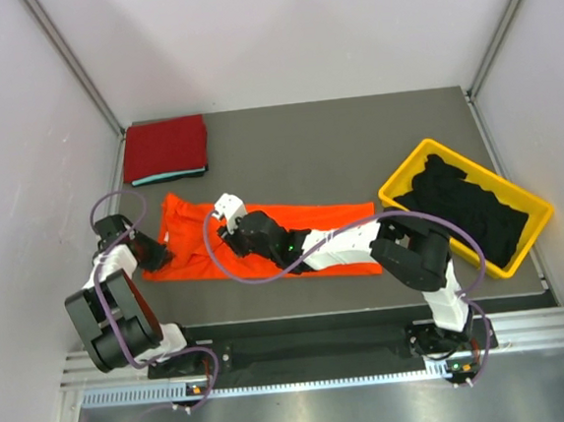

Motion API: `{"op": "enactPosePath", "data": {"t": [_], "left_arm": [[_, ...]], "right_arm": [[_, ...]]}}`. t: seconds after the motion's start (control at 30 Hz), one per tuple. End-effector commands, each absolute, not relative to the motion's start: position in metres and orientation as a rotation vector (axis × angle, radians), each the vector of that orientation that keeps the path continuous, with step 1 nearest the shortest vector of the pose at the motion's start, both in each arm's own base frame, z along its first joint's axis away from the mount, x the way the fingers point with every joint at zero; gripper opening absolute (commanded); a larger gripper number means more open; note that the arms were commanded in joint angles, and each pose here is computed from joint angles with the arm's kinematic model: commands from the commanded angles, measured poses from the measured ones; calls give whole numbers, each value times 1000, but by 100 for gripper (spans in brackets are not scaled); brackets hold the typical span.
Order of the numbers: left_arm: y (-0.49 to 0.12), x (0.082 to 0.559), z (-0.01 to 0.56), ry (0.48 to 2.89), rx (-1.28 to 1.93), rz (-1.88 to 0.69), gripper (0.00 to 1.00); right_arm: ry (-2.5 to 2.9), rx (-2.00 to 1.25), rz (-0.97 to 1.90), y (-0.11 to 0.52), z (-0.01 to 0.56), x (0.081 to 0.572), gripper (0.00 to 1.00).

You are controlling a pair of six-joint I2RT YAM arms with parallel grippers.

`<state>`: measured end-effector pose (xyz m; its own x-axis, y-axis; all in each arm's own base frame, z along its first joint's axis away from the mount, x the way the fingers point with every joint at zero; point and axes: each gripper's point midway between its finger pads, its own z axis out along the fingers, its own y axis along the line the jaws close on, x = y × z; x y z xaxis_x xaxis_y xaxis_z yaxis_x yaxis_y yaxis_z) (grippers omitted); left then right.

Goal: Fold and stack the t-shirts
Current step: Fold the tshirt

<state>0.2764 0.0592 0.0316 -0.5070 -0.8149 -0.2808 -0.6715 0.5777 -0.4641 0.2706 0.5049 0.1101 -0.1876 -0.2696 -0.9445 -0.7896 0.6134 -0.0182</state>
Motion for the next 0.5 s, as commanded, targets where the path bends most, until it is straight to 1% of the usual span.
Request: {"op": "enactPosePath", "data": {"t": [0.0, 0.03, 0.07, 0.17, 0.33, 0.47], "left_arm": [[62, 303, 52, 2264, -1122, -450, 10], [63, 304, 53, 2261, -1128, -455, 3], [63, 305, 53, 2259, -1134, -456, 0], [63, 312, 63, 2228, -1143, -474, 0], [66, 327, 83, 2180, -1158, -499, 0], [67, 343, 93, 2133, -1171, -550, 0]], "right_arm": [[1650, -811, 621, 511, 162, 272, 37], [1652, -805, 615, 510, 163, 274, 38], [1655, -804, 613, 510, 162, 274, 38], [1652, -827, 637, 515, 162, 271, 39], [1629, -902, 693, 530, 157, 262, 48], [1619, -937, 710, 542, 154, 262, 48]]}}
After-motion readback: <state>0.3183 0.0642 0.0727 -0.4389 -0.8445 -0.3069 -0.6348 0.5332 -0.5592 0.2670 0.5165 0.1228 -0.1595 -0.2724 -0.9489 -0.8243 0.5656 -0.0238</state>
